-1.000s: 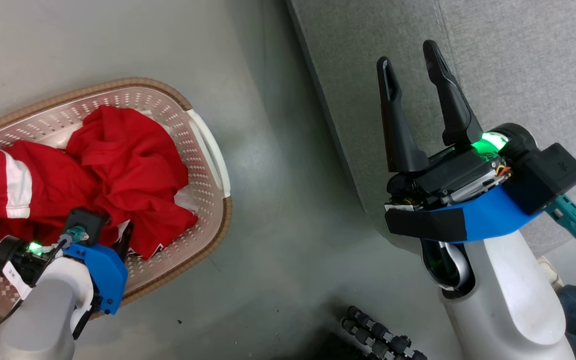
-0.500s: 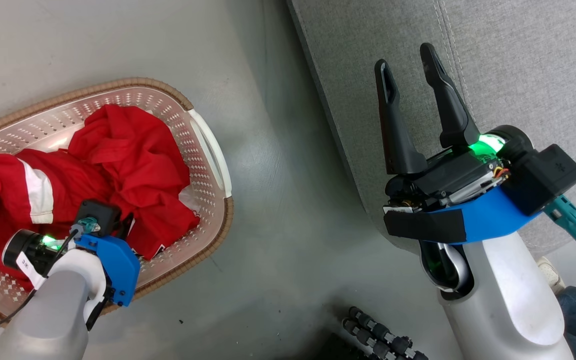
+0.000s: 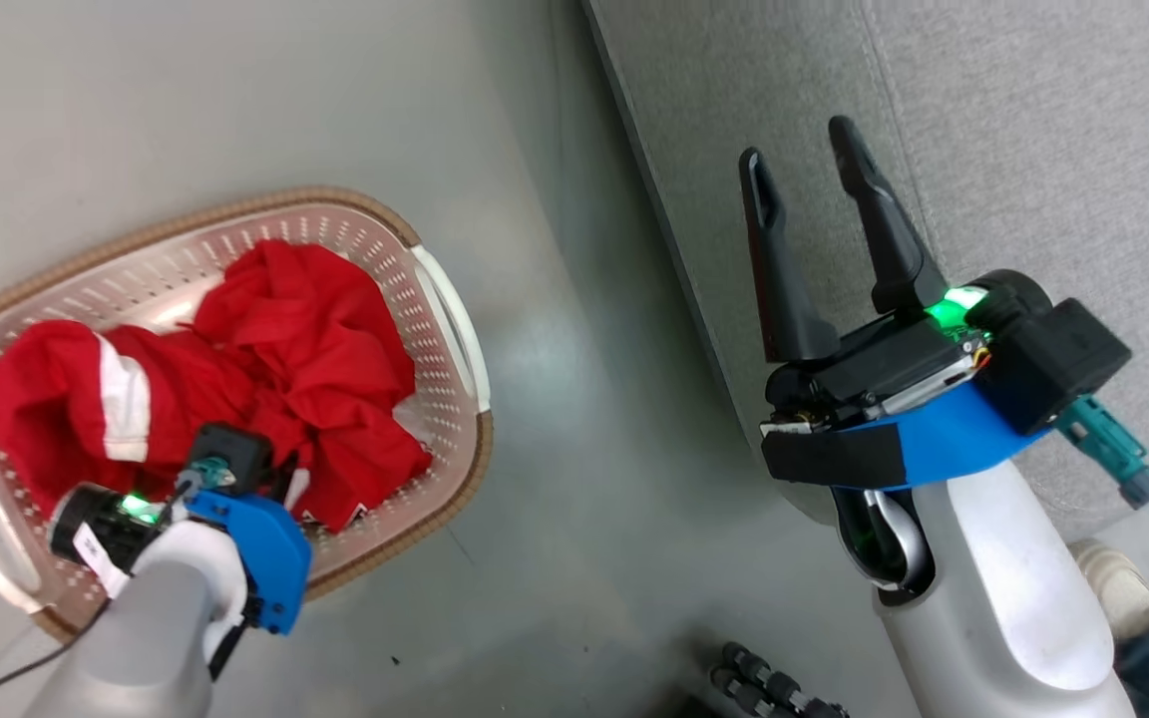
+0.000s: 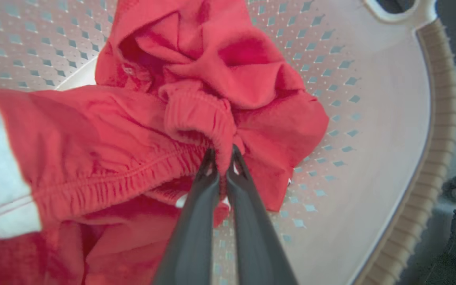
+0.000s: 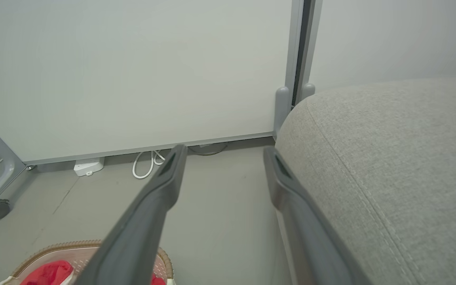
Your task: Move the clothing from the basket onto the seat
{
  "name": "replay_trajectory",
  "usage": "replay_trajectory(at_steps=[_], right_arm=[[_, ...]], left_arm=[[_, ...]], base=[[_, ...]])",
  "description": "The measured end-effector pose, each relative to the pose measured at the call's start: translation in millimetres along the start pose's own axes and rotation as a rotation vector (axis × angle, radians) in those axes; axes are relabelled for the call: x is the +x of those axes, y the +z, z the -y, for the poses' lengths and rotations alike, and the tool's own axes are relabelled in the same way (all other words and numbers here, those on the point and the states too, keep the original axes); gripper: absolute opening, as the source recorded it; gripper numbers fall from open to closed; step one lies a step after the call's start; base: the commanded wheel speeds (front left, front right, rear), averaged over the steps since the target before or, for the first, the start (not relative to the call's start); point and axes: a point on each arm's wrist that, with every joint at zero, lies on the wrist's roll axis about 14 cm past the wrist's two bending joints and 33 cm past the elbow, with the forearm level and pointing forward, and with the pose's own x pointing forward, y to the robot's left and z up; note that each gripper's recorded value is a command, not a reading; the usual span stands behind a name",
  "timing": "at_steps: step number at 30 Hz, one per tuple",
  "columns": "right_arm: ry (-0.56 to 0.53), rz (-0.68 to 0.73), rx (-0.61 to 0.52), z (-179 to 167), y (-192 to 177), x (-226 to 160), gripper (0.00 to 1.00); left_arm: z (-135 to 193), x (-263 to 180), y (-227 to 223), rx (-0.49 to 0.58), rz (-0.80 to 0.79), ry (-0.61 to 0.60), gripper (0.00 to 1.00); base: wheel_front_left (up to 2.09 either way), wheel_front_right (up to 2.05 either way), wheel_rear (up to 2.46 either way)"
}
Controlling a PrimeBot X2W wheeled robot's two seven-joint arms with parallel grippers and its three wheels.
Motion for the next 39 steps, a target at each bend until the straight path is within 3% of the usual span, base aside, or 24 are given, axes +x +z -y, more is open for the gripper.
replay_trajectory(at_steps=[10,17,25,39], right_arm=[[-0.035,0.007,-0.021,0.8,20.6,-43.9,1.00],[-0.033,0.031,0.011,-10.5,35.7,-82.7,1.00],[0.041,0.105,0.037,-40.8,66.1,-111.3,1.00],[0.167,0.198,0.010,-83.8,106.9,-128.4,1.00]], left_arm=[[30.5,-61.2,59.9,-0.010,0.197,0.060,0.00],[56.2,-121.6,119.8,0.098,0.379,0.099,0.00],[84.7,-195.6,186.5,0.212,0.601,0.148,0.00],[165.2,-315.3,315.5,0.419,0.969,0.100,0.00]], base=[[0.00,0.00,0.00],[0.00,0.00,0.00],[0.00,0.00,0.00],[0.00,0.00,0.00]])
